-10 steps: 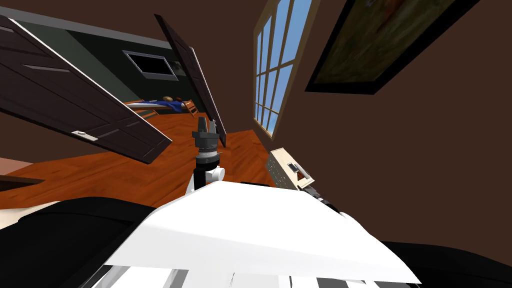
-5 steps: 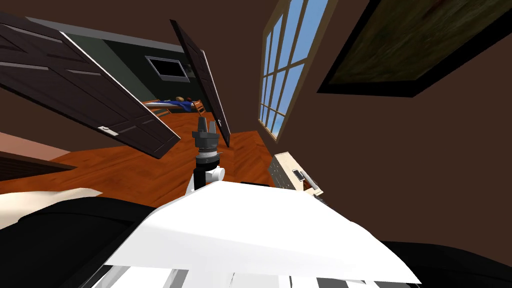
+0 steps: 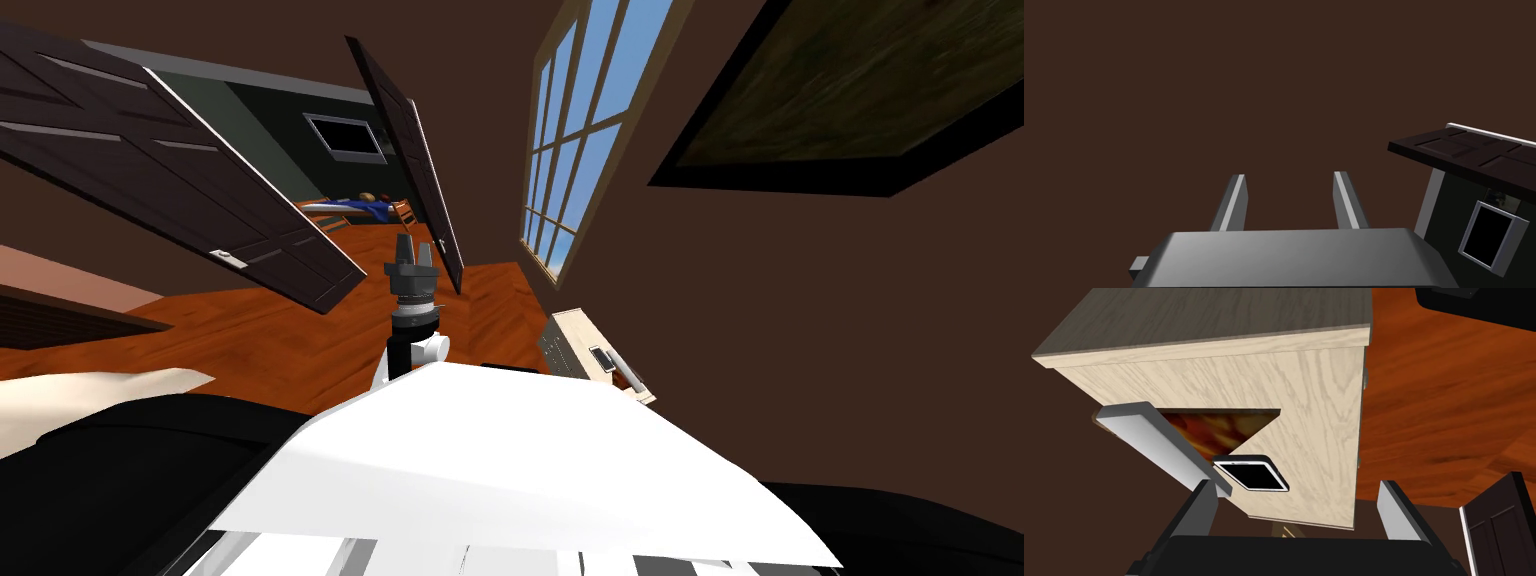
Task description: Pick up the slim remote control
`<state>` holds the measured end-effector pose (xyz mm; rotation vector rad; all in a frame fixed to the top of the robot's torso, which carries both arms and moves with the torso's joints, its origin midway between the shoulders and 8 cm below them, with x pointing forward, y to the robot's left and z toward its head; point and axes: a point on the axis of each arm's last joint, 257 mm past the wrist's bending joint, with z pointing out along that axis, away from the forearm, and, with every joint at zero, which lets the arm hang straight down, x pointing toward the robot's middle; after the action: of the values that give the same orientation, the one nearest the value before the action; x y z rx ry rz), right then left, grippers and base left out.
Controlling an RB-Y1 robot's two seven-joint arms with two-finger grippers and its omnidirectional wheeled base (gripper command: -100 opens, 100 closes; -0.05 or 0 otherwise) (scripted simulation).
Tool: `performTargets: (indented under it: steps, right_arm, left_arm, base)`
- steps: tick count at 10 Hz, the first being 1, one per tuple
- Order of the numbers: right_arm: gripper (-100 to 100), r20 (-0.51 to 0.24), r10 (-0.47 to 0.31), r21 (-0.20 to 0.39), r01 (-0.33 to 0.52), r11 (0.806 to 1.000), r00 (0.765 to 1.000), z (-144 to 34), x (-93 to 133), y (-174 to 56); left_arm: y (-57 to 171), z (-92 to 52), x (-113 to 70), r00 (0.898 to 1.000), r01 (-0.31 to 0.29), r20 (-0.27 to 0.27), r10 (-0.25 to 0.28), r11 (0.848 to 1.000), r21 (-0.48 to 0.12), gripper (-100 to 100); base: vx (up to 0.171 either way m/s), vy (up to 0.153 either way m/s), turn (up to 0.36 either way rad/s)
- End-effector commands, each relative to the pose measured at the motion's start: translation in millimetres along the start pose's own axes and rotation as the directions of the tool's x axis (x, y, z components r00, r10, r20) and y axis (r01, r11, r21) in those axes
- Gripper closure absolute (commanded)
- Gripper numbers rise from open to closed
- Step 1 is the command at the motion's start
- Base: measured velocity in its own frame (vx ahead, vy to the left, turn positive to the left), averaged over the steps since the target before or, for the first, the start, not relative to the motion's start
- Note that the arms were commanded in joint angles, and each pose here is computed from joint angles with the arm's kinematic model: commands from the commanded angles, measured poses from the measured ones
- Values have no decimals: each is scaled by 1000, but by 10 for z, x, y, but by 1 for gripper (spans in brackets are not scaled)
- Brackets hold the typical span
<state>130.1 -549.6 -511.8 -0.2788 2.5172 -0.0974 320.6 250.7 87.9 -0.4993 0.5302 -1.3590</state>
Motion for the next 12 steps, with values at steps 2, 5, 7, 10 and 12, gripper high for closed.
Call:
performTargets:
  steps: [2, 5, 7, 10, 12]
  right_arm:
    - [-100, -64, -26, 5, 26, 1000, 998, -111, 275, -113]
    - [-100, -209, -30, 19, 34, 999, 977, -414, 899, -291]
    - [-100, -264, -30, 22, 37, 999, 964, -558, 1131, -348]
    - [-100, -359, -19, 24, 30, 999, 933, -830, 1538, -400]
    - [-100, -399, -7, 25, 18, 1000, 917, -955, 1725, -390]
  left_arm:
    - [0, 0, 0, 1000, 0, 0, 0, 1000, 0, 0]
    - [0, 0, 0, 1000, 0, 0, 0, 1000, 0, 0]
    - [0, 0, 0, 1000, 0, 0, 0, 1000, 0, 0]
    - [0, 0, 0, 1000, 0, 0, 0, 1000, 0, 0]
    - [0, 0, 0, 1000, 0, 0, 0, 1000, 0, 0]
  base:
    - [74, -6, 71]
    - [196, -22, 223]
    - [118, -24, 91]
    - [106, -41, 130]
    - [144, -66, 144]
